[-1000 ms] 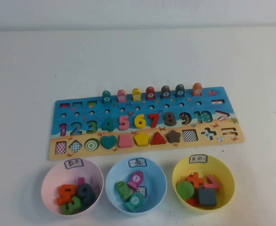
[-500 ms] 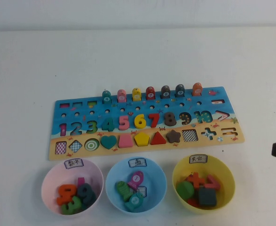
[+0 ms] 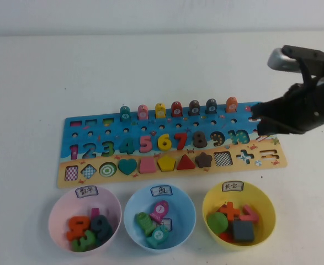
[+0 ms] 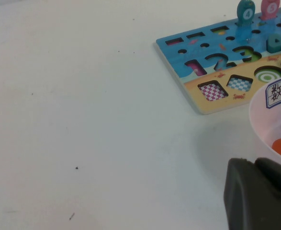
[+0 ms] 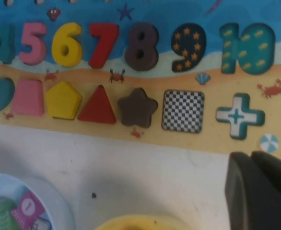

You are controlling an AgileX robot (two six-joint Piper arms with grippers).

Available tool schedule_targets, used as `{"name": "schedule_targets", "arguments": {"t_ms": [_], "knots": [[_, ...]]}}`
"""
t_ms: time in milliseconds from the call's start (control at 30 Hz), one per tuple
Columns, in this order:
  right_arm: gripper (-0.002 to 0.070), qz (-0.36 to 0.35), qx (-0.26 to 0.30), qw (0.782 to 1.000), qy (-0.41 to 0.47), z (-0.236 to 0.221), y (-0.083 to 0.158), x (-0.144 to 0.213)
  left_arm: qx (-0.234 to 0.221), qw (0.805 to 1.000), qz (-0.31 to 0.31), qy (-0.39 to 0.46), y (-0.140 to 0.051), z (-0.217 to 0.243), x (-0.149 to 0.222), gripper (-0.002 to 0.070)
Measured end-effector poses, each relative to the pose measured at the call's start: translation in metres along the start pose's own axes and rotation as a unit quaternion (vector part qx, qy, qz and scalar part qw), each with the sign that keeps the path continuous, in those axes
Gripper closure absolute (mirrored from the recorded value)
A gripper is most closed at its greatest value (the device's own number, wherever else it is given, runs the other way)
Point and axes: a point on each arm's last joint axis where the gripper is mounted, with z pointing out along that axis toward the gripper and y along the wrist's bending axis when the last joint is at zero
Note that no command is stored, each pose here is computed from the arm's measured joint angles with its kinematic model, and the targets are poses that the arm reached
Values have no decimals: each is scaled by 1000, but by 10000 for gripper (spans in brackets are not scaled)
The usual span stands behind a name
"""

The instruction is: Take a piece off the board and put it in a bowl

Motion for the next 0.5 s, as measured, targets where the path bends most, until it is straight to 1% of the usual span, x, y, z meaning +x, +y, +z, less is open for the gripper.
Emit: {"name": "schedule_targets", "arguments": {"t_ms": [200, 300, 400, 500], "knots": [[694, -22, 4, 1000, 18, 26, 16, -43, 0, 1000, 0, 0, 0, 0, 0, 678], [687, -27, 18, 999, 29, 40, 22, -60, 0, 1000, 0, 0, 0, 0, 0, 678], [653, -29, 44, 997, 48, 53, 26, -72, 0, 1000, 0, 0, 0, 0, 0, 678], [581, -23, 65, 996, 63, 64, 28, -83, 0, 1000, 0, 0, 0, 0, 0, 678]]}}
